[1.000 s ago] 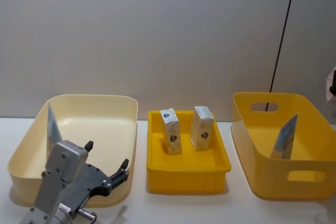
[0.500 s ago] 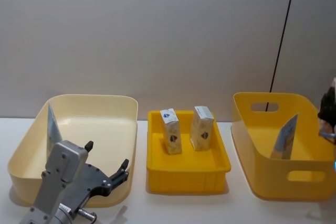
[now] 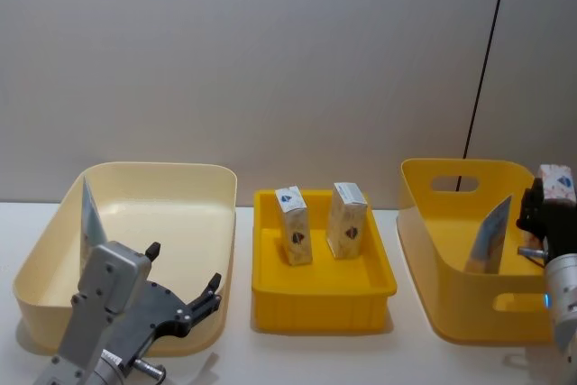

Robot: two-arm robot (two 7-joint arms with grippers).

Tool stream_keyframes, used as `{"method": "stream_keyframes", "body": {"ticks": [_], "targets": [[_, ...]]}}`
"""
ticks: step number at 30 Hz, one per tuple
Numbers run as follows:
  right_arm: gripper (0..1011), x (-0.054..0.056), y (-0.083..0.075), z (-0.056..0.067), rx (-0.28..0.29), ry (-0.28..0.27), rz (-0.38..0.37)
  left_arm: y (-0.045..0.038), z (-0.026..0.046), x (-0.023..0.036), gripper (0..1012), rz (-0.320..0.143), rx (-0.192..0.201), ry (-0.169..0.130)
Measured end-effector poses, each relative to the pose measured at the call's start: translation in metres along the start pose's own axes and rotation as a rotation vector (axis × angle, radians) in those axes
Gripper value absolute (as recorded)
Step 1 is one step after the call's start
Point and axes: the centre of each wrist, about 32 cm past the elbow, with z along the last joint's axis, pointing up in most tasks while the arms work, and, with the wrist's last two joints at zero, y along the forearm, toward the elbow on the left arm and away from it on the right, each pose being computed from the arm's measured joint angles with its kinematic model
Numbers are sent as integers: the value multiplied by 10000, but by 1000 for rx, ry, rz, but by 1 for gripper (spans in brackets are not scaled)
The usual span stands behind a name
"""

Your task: Bimanual collaborative sorting of washing and personal care products

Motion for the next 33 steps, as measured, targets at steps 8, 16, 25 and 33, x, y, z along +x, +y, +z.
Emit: {"method": "stream_keyframes", "body": {"ticks": [8, 16, 25, 33], "targets": [[522, -43, 12, -40, -17, -8, 5, 0, 0, 0, 1003, 0, 0, 0], [773, -67, 17, -68, -29, -13, 7, 0, 0, 0, 1003, 0, 0, 0], [996, -76, 17, -75, -29, -12, 8, 0, 0, 0, 1003, 0, 0, 0], [1001, -64, -14, -44, 28, 12, 25, 0, 0, 0, 1003, 0, 0, 0]]}}
